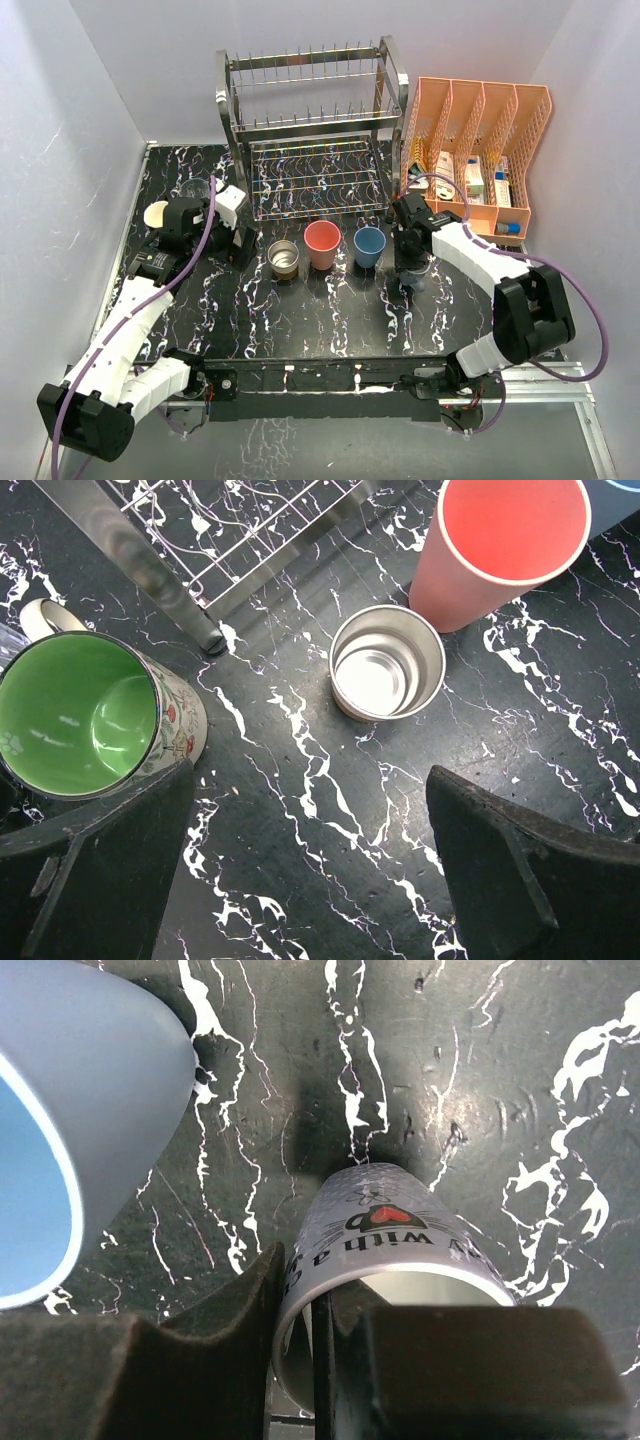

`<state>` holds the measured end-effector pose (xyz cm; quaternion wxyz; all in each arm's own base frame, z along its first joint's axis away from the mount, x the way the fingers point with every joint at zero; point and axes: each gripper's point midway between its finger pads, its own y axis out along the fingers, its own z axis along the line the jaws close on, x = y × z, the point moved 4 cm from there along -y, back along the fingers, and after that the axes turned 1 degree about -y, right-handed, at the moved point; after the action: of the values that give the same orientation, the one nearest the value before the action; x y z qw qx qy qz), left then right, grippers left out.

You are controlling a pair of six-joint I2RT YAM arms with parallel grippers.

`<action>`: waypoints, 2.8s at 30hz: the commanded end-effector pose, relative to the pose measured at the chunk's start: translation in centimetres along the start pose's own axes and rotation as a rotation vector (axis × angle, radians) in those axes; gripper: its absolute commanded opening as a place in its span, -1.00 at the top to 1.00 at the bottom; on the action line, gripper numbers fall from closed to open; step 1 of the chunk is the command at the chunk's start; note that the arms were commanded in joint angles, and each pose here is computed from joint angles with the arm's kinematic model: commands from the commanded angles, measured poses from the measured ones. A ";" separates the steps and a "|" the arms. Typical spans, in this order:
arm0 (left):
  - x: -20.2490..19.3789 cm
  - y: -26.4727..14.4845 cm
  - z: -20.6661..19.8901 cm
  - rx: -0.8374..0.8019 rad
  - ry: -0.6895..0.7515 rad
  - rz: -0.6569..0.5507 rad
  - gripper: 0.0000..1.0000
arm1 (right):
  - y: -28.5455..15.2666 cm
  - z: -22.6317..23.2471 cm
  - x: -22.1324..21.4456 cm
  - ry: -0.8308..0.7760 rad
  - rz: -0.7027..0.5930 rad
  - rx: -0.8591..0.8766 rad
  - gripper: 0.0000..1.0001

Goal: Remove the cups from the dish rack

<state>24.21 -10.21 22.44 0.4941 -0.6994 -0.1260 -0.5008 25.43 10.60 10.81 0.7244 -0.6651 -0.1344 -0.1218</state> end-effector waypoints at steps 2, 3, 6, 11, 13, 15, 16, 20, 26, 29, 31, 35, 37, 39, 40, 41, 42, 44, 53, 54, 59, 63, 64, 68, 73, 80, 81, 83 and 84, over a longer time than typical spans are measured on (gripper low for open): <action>0.9 -0.3 -0.3 -0.014 -0.008 -0.053 -0.94 | 0.4 1.2 2.7 -0.063 -0.086 0.059 0.85; 0.9 -0.2 -0.3 -0.016 -0.009 -0.054 -0.94 | 0.4 1.3 2.8 -0.067 -0.086 0.062 0.85; 1.0 -0.1 -0.3 -0.016 -0.012 -0.058 -0.94 | 0.6 1.5 3.2 -0.084 -0.093 0.066 0.85; 1.1 0.0 -0.2 -0.011 -0.010 -0.063 -0.94 | 0.5 1.7 3.5 -0.103 -0.117 0.074 0.71; 1.1 0.1 -0.2 -0.008 -0.014 -0.062 -0.94 | 0.4 1.7 3.5 -0.106 -0.126 0.072 0.63; 1.0 0.1 -0.1 -0.005 -0.017 -0.061 -0.94 | 0.2 1.8 3.6 -0.106 -0.141 0.069 0.59; 1.0 0.1 -0.1 0.000 -0.018 -0.061 -0.94 | 0.0 1.8 3.6 -0.107 -0.148 0.067 0.58; 1.1 0.1 0.2 0.020 -0.016 -0.073 -0.94 | -0.8 2.0 3.7 -0.107 -0.177 0.061 0.43; 1.2 0.0 0.2 0.023 -0.022 -0.078 -0.94 | -3.2 1.8 4.2 -0.096 -0.226 0.046 0.24; 1.3 0.0 0.3 0.033 -0.022 -0.082 -0.94 | -5.3 1.7 4.9 -0.081 -0.268 0.042 0.04; 1.3 0.0 0.5 0.049 -0.030 -0.086 -0.94 | -7.0 1.8 5.5 -0.064 -0.310 0.047 -0.10; 1.4 0.5 1.5 0.127 -0.069 -0.112 -0.94 | -10.3 0.5 6.8 0.026 -0.476 -0.010 -0.60; 1.0 0.8 1.9 0.146 -0.042 -0.115 -0.94 | -11.8 -0.6 7.4 0.091 -0.590 -0.055 -0.86; 0.1 1.2 2.2 0.156 -0.003 -0.107 -0.94 | -13.4 -1.8 7.8 0.165 -0.716 -0.088 -0.96; -0.5 1.5 2.3 0.158 0.029 -0.101 -0.94 | -13.9 -2.4 7.9 0.202 -0.770 -0.108 -0.96; -1.2 1.7 2.4 0.156 0.071 -0.092 -0.94 | -14.1 -3.0 7.9 0.233 -0.814 -0.129 -0.96; -1.6 1.9 2.4 0.157 0.105 -0.092 -0.94 | -14.1 -3.7 7.8 0.263 -0.850 -0.156 -0.97; -2.6 2.1 2.7 0.170 0.147 -0.076 -0.94 | -13.3 -5.0 7.4 0.304 -0.896 -0.207 -0.96; -4.0 1.5 3.0 0.293 0.030 -0.312 -0.94 | -9.8 -8.9 6.0 0.477 -1.042 -0.350 -0.96; -4.3 1.3 2.8 0.293 0.034 -0.344 -0.94 | -9.4 -9.3 5.9 0.501 -1.047 -0.362 -0.96; -5.9 0.7 3.1 0.369 -0.044 -0.471 -0.94 | -7.8 -11.5 5.2 0.590 -1.074 -0.419 -0.96; -7.1 0.8 4.4 0.473 -0.081 -0.540 -0.94 | -6.2 -12.8 5.2 0.586 -1.083 -0.459 -0.96; -7.5 1.0 4.7 0.498 -0.082 -0.541 -0.94 | -5.8 -13.2 5.3 0.584 -1.078 -0.469 -0.96; -9.0 2.0 6.3 0.601 -0.077 -0.492 -0.94 | -4.7 -14.5 5.2 0.625 -1.104 -0.473 -0.96; -10.3 3.2 7.6 0.685 -0.067 -0.450 -0.94 | -3.6 -15.4 4.3 0.618 -1.155 -0.456 -0.96; -11.4 5.0 7.1 0.597 -0.113 -0.485 -0.94 | -2.0 -15.7 4.1 0.524 -1.128 -0.472 -0.96; -11.6 5.1 7.0 0.582 -0.120 -0.483 -0.94 | -1.7 -15.6 4.1 0.509 -1.120 -0.463 -0.96; -11.8 5.3 6.9 0.567 -0.116 -0.485 -0.94 | -1.1 -15.7 4.1 0.491 -1.108 -0.457 -0.96; -11.9 5.6 7.1 0.562 -0.114 -0.475 -0.94 | -0.8 -15.8 4.1 0.487 -1.104 -0.453 -0.96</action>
<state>25.65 -2.74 7.66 0.5781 -0.5148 -0.4101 -0.4822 28.41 -5.07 10.80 0.4094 -0.6112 -0.2274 -0.6381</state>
